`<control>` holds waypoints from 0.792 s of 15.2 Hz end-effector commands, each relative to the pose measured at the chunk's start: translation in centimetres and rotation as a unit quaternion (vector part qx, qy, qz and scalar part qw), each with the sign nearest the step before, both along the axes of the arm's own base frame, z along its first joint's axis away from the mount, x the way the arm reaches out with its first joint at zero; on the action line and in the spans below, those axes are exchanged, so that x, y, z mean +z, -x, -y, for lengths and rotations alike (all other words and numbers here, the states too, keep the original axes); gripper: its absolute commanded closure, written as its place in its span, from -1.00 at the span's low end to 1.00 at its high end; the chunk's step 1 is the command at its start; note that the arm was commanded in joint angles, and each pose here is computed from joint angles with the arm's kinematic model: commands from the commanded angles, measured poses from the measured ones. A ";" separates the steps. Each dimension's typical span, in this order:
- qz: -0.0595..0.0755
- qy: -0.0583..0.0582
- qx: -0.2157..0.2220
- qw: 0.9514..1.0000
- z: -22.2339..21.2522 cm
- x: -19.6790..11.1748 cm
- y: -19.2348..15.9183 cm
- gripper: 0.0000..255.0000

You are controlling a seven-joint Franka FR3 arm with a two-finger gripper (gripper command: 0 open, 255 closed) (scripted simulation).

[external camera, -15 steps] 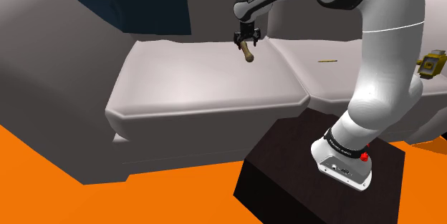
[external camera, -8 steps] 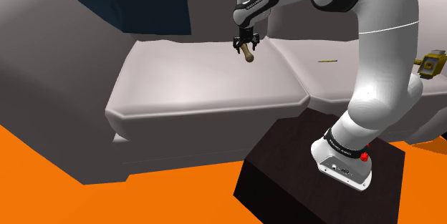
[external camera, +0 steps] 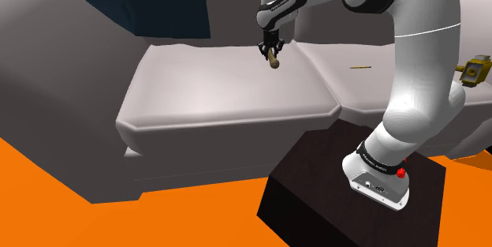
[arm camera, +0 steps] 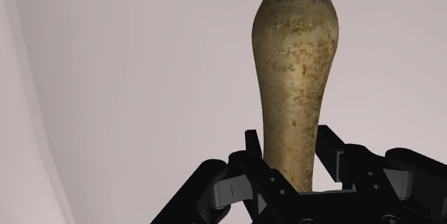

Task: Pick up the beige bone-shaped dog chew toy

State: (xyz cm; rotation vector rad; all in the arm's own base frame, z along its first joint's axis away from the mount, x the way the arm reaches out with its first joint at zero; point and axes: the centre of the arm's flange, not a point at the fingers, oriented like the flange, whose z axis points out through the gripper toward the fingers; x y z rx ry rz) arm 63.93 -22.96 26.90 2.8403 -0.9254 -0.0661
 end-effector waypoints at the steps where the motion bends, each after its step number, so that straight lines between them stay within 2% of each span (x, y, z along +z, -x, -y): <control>1: -0.001 0.000 0.000 1.000 0.0 -0.1 0.0 1.00; 12: -0.001 0.000 0.000 1.000 0.0 5.2 0.0 1.00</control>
